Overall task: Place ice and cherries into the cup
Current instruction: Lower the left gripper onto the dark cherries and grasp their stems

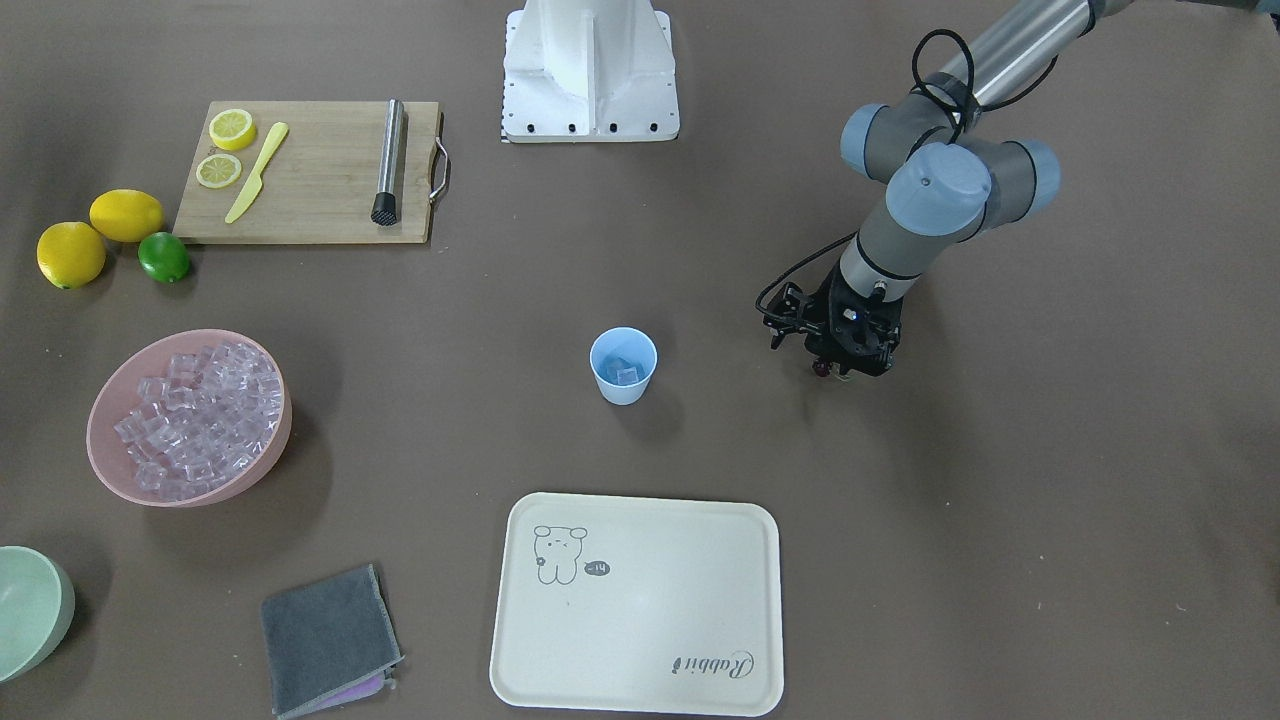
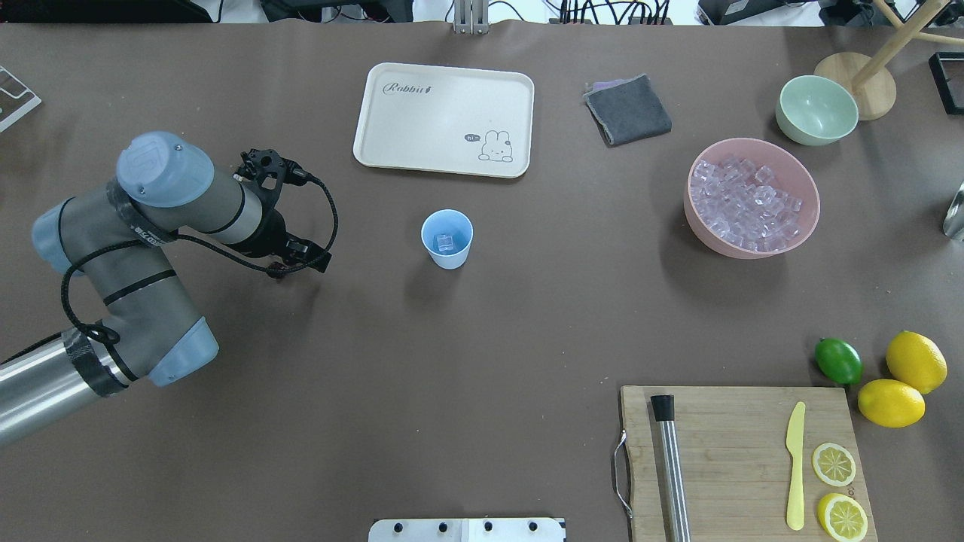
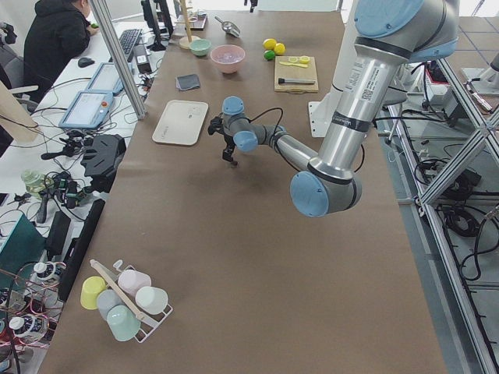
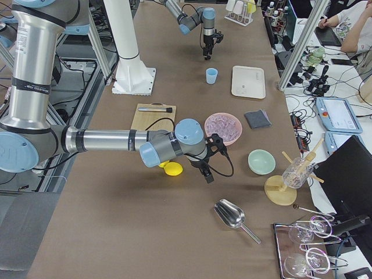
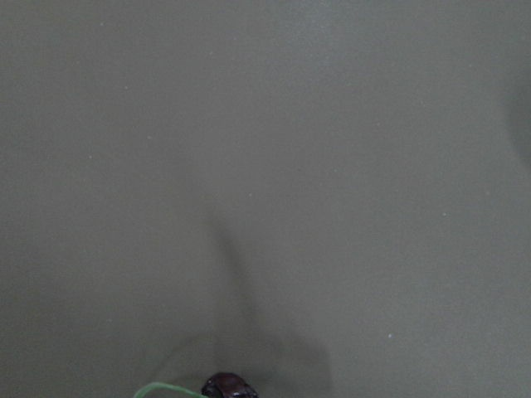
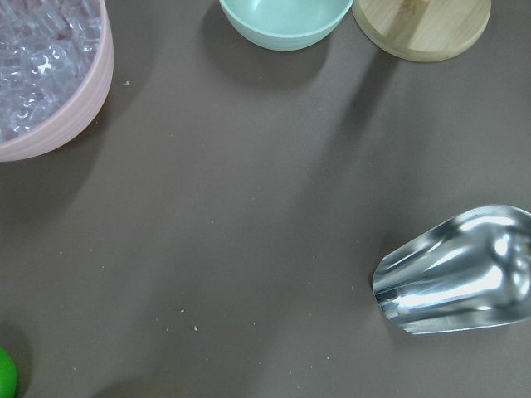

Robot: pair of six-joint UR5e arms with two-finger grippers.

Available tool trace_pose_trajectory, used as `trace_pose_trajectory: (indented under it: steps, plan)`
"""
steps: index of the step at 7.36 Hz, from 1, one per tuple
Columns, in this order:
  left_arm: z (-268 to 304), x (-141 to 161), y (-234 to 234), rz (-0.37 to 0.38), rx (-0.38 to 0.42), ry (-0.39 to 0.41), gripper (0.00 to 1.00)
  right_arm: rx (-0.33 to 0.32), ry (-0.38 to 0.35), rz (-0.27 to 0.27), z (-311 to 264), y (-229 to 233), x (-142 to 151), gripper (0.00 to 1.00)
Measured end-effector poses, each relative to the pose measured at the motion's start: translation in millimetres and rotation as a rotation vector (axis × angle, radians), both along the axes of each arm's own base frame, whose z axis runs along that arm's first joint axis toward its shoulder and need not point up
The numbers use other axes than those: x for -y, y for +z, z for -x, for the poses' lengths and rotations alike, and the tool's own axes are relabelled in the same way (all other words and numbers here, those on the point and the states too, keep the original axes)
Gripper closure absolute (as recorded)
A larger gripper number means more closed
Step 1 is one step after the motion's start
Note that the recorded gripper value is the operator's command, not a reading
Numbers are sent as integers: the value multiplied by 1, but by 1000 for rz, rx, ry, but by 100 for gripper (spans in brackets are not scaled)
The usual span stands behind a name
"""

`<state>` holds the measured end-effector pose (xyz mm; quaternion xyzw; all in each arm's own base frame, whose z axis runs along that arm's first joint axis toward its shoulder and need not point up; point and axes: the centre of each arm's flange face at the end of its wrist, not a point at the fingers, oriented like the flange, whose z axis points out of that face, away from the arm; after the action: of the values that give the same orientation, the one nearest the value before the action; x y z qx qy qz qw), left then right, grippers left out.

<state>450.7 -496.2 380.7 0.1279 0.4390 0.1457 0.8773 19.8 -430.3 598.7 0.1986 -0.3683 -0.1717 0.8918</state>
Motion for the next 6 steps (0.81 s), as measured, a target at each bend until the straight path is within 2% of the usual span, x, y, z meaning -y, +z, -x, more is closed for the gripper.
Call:
trace_pose_trajectory:
  steps: [2,5,6]
  plan:
    - [0,1,2,0,4,-3,16,1,0,0,0,0,-1,1]
    - [1,1,8,8,12,-4,18,0,2,-7,0,-4,1,1]
    - [0,1,11,11,17,-4,24,1,3,-7,0,-5,2,1]
